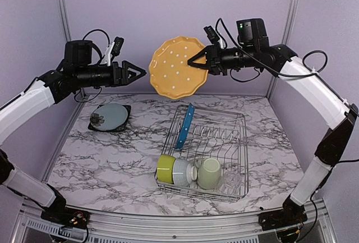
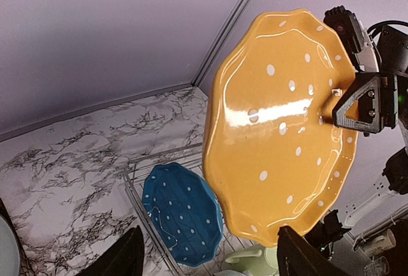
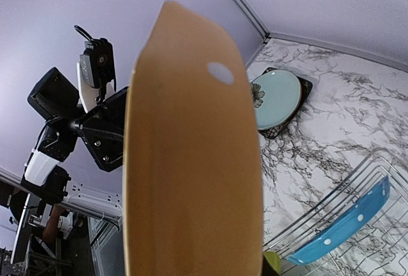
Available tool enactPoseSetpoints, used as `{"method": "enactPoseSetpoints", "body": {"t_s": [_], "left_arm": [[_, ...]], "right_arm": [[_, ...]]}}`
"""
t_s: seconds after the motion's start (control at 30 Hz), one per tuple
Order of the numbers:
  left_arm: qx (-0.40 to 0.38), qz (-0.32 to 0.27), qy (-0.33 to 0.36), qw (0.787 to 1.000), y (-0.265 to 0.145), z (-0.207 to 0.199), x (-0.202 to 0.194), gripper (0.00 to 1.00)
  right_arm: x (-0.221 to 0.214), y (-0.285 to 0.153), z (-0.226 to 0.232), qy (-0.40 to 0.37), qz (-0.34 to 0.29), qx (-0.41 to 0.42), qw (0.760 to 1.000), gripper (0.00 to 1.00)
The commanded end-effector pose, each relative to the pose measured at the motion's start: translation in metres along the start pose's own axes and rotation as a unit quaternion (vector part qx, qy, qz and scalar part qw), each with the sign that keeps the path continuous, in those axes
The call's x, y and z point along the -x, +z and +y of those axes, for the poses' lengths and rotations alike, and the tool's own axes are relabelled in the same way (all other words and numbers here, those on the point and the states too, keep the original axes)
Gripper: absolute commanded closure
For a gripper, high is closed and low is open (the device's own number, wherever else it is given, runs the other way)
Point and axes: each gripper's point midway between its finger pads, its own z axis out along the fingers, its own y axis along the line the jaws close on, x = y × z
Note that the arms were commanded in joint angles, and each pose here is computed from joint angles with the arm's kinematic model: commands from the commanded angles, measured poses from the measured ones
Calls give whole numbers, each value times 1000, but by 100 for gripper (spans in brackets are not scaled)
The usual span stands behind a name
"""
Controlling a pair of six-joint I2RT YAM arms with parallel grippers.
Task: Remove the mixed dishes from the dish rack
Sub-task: Pass from the right arm to the left
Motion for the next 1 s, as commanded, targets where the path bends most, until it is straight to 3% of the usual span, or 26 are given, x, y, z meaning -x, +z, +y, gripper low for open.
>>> {"method": "enactPoseSetpoints", "body": {"t_s": [0.0, 0.37, 0.63, 0.97], "left_arm": [[-24, 23, -3, 999, 8, -14, -9, 28], [-48, 19, -88, 995, 32, -13, -16, 48], [-53, 33, -115, 991, 43, -9, -23, 70], [-41, 49, -126, 990, 53, 0, -32, 71]], "right_arm": [[21, -7, 41, -65, -45, 65, 995, 100], [13, -2, 41, -58, -41, 76, 995, 100], [14, -1, 42, -63, -44, 81, 994, 100], [16, 0, 42, -65, -49, 86, 993, 100]]}}
